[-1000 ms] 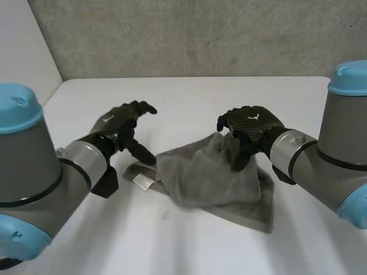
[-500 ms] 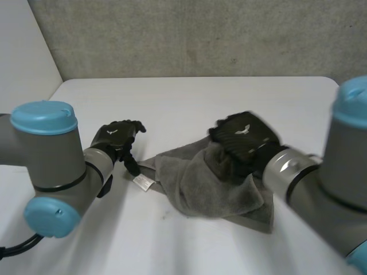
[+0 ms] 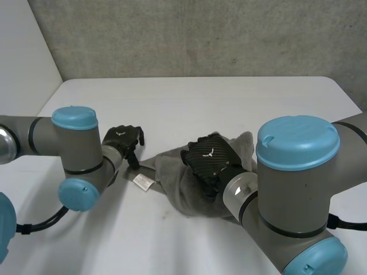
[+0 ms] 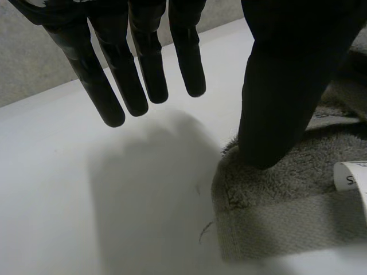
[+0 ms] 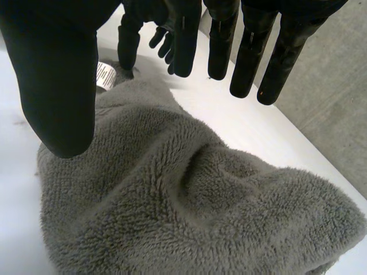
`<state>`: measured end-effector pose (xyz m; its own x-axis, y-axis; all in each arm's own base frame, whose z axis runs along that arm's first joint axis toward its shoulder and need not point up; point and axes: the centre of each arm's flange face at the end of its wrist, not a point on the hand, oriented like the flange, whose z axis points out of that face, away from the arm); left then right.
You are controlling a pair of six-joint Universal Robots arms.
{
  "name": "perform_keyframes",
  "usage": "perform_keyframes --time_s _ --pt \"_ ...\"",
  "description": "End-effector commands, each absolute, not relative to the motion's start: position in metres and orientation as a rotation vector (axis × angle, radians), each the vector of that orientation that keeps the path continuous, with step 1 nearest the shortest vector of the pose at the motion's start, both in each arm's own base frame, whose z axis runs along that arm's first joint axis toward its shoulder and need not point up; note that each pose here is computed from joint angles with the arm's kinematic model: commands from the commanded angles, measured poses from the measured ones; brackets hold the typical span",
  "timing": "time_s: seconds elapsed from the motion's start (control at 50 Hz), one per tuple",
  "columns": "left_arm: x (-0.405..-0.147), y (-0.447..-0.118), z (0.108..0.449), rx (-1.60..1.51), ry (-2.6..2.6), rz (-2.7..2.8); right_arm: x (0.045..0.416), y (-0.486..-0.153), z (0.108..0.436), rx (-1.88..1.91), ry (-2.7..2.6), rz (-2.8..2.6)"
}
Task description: Fold the towel.
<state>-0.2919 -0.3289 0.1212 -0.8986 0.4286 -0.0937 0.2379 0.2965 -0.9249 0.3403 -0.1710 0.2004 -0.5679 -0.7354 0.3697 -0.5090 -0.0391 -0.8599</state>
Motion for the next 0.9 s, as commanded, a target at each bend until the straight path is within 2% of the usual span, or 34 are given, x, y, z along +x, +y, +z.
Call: perform_keyframes --time_s 0.02,0.68,0.82,0.9 --pt "-0.294 -0.332 0.118 -0.628 -2.395 1.646 0.337 -0.172 0.196 -1.340 2.040 -1.649" --pt "-0.302 -0.324 0.110 -0.674 -2.458 1.547 0.335 -0.171 0.190 -1.338 2.045 -1.646" --pt "-0.303 -0.324 0.125 -0.644 -2.436 1.608 0.337 -0.173 0.193 -1.328 2.028 -1.668" --pt "-0.301 -0.318 0.157 -0.617 -2.386 1.682 0.341 -0.177 0.199 -1.287 2.003 -1.700"
